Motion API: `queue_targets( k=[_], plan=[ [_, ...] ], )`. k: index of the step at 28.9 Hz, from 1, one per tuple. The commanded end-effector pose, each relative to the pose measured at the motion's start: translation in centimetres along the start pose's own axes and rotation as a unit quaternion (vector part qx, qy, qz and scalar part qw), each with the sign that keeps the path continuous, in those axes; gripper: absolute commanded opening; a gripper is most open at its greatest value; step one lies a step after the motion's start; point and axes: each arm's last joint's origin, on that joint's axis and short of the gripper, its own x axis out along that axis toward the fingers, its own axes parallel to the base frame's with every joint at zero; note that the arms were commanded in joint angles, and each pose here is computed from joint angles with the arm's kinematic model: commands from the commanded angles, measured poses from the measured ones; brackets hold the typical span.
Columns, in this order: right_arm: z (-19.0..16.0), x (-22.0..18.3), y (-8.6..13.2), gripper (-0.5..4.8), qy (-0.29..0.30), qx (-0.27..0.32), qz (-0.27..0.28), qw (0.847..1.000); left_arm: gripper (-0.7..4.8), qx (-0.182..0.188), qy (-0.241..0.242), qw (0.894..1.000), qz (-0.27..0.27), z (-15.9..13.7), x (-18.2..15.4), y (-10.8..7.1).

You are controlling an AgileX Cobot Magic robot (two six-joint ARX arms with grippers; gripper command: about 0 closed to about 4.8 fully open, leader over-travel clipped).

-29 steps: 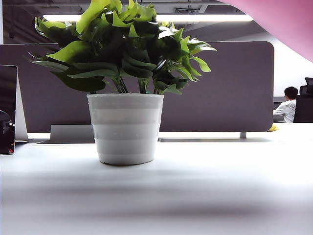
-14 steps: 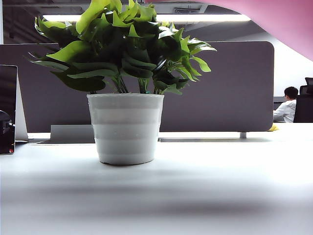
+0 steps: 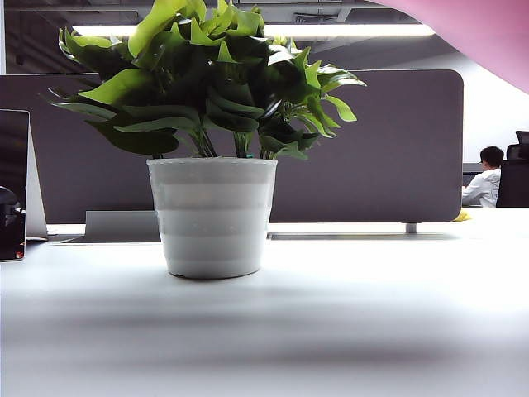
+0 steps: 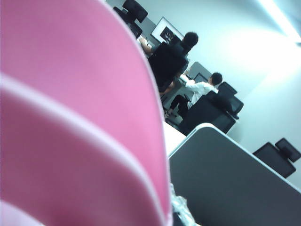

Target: Pick up the watering can from the table, water the potted plant, and put the can back.

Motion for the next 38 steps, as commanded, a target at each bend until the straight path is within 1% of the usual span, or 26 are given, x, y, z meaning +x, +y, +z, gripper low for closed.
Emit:
queue_targets(
  k=[1, 7, 17, 21, 25, 29, 38],
  plan=[
    [1.1, -0.2, -0.8, -0.06, -0.044, -0.006, -0.028, 0.999, -0.05, 0.000, -0.005, 1.000, -0.001, 0.2, 0.0, 0.0],
    [2.0, 0.2, -1.4, -0.06, -0.053, -0.005, -0.033, 0.998, -0.05, 0.000, -0.005, 1.000, -0.002, 0.2, 0.0, 0.0],
    [3.4, 1.1, -2.3, -0.06, -0.065, -0.031, -0.025, 0.997, -0.05, 0.000, -0.005, 1.000, -0.001, 0.2, 0.0, 0.0],
    [3.6, 1.1, -2.4, -0.06, -0.074, -0.038, -0.015, 0.996, -0.05, 0.000, -0.006, 1.000, -0.002, 0.2, 0.0, 0.0],
    [3.6, 1.1, -2.4, -0.06, -0.074, -0.044, -0.015, 0.996, -0.05, 0.000, -0.005, 1.000, -0.002, 0.2, 0.0, 0.0],
    [3.7, 1.1, -2.4, -0.06, -0.075, -0.063, -0.017, 0.995, -0.05, 0.000, -0.006, 1.000, -0.002, 0.2, 0.0, 0.0],
    [3.8, 1.2, -2.5, -0.06, -0.081, -0.076, -0.020, 0.994, -0.05, 0.000, -0.006, 1.000, -0.002, 0.2, 0.0, 0.0]
  ],
)
